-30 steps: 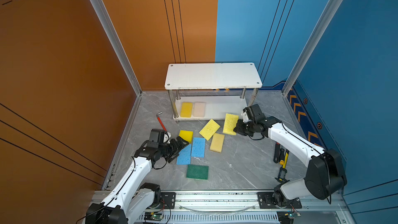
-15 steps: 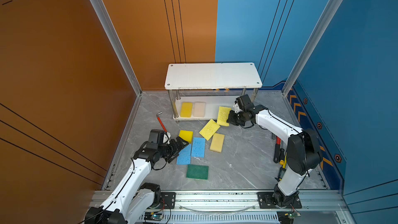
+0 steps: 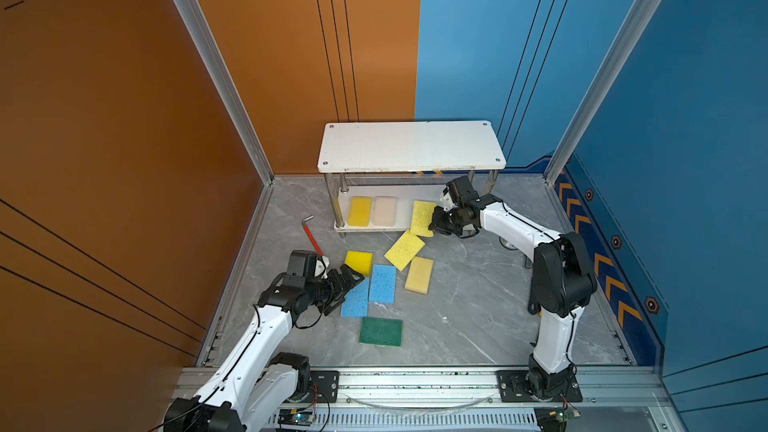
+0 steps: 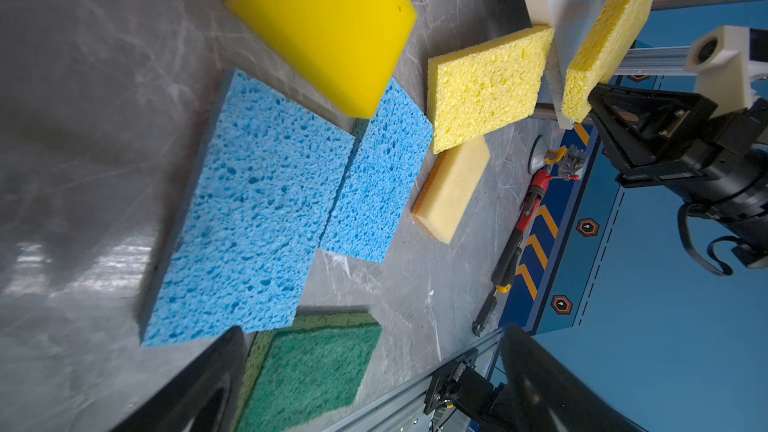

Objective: Place and organize the cleaning sponges onto the shelf
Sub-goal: 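Lift and carry the yellow cellulose sponge to the lower shelf tier, then stand the yellow sponge beside the white sponge and open the right gripper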

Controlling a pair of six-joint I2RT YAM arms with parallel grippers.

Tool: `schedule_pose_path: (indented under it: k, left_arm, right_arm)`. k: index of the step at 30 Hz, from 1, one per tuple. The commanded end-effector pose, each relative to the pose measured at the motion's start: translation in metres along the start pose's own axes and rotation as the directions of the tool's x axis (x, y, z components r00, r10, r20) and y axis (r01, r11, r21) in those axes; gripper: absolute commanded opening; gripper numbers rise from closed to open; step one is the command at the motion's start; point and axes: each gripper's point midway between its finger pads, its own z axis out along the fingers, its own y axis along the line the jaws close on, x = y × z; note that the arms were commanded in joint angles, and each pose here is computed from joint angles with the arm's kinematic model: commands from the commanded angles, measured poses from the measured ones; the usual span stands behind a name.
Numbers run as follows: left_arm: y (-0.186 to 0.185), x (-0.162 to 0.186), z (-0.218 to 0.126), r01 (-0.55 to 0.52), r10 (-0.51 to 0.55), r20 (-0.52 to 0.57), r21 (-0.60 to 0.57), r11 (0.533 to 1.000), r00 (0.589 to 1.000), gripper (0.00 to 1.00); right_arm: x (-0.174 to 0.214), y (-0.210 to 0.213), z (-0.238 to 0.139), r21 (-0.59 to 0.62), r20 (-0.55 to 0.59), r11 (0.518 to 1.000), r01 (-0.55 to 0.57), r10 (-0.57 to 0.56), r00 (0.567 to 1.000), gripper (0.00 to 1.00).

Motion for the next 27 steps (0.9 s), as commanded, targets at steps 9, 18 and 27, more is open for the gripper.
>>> schedule_pose_path:
  k: [9,18,27]
  left_arm:
    - [0.007,0.009,-0.002,0.022,-0.022,-0.031,-0.020,1.000,0.999,0.96]
    - [0.009,0.007,-0.003,0.034,-0.035,-0.026,-0.025,0.999,0.999,0.96]
    - [0.009,0.002,-0.005,0.039,-0.040,-0.031,-0.023,0.999,0.999,0.96]
  right_arm:
    - [-0.021,0.007,0.018,-0.035,-0.002,0.999,0.012,-0.012,1.000,0.07]
    - [-0.027,0.005,0.037,-0.043,-0.025,0.999,-0.002,0.001,1.000,0.07]
    - [-0.031,0.010,0.045,-0.053,-0.033,0.999,0.001,-0.003,0.999,0.08]
